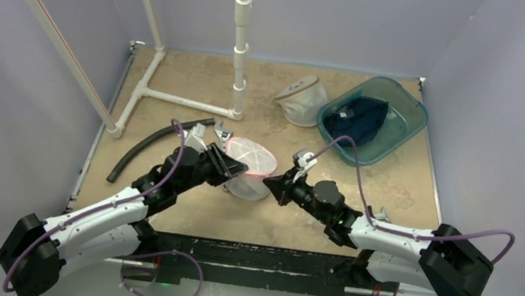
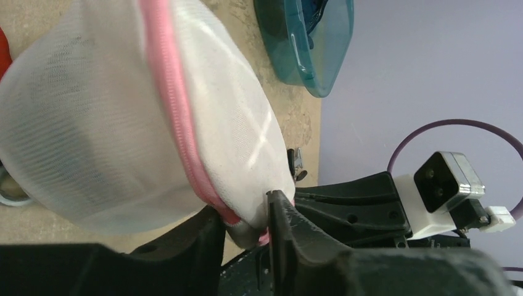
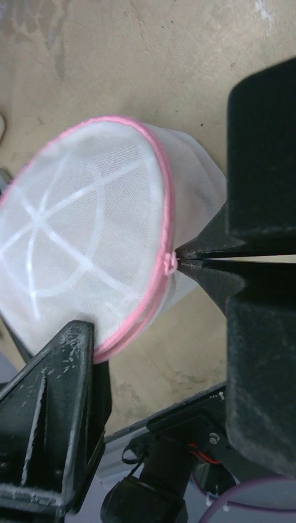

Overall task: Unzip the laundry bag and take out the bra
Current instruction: Unzip the laundry bag at the center of the board.

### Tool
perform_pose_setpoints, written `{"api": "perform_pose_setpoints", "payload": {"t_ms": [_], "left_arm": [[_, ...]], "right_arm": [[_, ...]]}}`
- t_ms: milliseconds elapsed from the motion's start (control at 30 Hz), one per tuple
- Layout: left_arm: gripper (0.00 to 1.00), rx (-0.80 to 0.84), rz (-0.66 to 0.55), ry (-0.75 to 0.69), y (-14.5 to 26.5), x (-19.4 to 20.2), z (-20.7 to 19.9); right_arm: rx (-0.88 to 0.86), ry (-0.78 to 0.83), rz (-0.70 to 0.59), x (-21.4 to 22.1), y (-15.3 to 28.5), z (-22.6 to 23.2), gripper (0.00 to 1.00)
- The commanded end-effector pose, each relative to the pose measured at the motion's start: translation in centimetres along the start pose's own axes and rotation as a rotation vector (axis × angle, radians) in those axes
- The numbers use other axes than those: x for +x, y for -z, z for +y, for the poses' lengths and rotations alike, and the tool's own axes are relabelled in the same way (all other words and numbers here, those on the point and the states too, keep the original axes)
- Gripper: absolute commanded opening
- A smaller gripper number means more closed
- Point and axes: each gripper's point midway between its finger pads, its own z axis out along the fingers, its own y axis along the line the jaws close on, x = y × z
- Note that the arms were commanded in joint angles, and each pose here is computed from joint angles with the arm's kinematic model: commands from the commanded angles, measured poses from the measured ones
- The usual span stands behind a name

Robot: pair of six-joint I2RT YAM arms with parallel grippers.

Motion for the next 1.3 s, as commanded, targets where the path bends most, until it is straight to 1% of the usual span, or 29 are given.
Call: {"api": "perform_pose_setpoints", "payload": {"t_ms": [0,33,67,100,133,167,233,400,500,567,600,633,667,767,800,833,900,1033,1067,1133,1167,1200,1267], "left_arm": [[0.41,0.027,-0.023,-0.034,0.5,-0.9,-1.5],[0.52,0.024,-0.023,-0.037,0.6,-0.9,-1.5],[0.6,0.013,-0.025,-0.036,0.7,-1.0,-1.3],[0.66,0.001,-0.031,-0.034,0.8,-1.1,-1.2],[0.71,-0.009,-0.029,-0.035,1.0,-1.1,-1.2],[0.73,-0.029,-0.051,-0.031,1.1,-1.5,-0.9],[0.75,-0.037,-0.067,-0.006,1.6,-1.7,-0.8],[0.75,0.011,-0.089,0.046,2.1,-2.4,-2.8],[0.75,-0.031,-0.1,0.014,2.3,-3.0,-3.1],[0.75,-0.093,-0.128,-0.014,2.8,-3.6,-2.2],[0.75,-0.132,-0.14,-0.019,3.1,-3.8,-1.4],[0.76,-0.165,-0.153,-0.029,3.5,-4.0,-0.7],[0.76,-0.203,-0.168,-0.032,3.9,-4.2,0.0],[0.76,-0.309,-0.203,-0.025,5.6,-4.7,2.0],[0.77,-0.337,-0.212,-0.018,6.1,-4.9,2.5],[0.77,-0.349,-0.217,-0.01,6.6,-4.9,2.7],[0.78,-0.335,-0.211,0.029,7.0,-4.6,2.6],[0.77,-0.197,-0.127,0.145,5.4,-2.2,1.6],[0.77,-0.184,-0.105,0.165,5.0,-1.3,1.8],[0.76,-0.166,-0.064,0.166,4.4,1.1,1.5],[0.76,-0.161,-0.075,0.157,4.0,1.4,1.3],[0.76,-0.145,-0.055,0.146,3.9,2.8,0.6],[0.76,-0.138,-0.045,0.128,3.4,4.2,0.0]], "right_arm": [[0.014,0.031,-0.086,-2.8,0.5,0.0,0.0],[0.017,0.033,-0.086,-2.8,0.6,0.0,0.0],[0.019,0.036,-0.085,-2.8,0.8,0.0,0.0],[0.025,0.038,-0.082,-2.7,0.9,-0.2,0.0],[0.03,0.038,-0.08,-2.7,0.9,-0.3,0.0],[0.032,0.04,-0.078,-2.6,0.9,-0.3,0.0],[0.041,0.038,-0.074,-2.5,0.9,-0.5,0.0],[0.036,0.035,-0.075,-2.4,0.8,-0.4,0.0],[0.05,0.027,-0.078,-2.5,0.9,-0.6,0.0],[0.055,-0.026,-0.06,-1.9,1.0,-0.6,0.02],[0.066,-0.04,-0.061,-1.9,1.0,-0.8,0.2],[0.074,-0.058,-0.06,-2.0,1.0,-1.1,0.35],[0.078,-0.088,-0.054,-1.9,1.0,-1.4,0.45],[0.069,-0.235,-0.072,-2.5,1.6,-3.1,0.69],[0.065,-0.285,-0.082,-2.9,1.9,-3.8,0.75],[0.061,-0.326,-0.086,-3.2,2.1,-4.2,0.78],[0.051,-0.394,-0.089,-3.8,2.3,-5.0,0.8],[-0.021,-0.489,-0.046,-4.3,1.3,-4.6,0.8],[-0.034,-0.504,-0.034,-4.3,0.9,-4.5,0.81],[-0.057,-0.53,-0.005,-4.2,0.1,-4.3,0.8],[-0.064,-0.545,0.006,-4.1,-0.3,-4.2,0.8],[-0.07,-0.558,0.017,-3.9,-0.6,-4.2,0.8],[-0.073,-0.571,0.028,-3.8,-1.0,-4.2,0.79]]}}
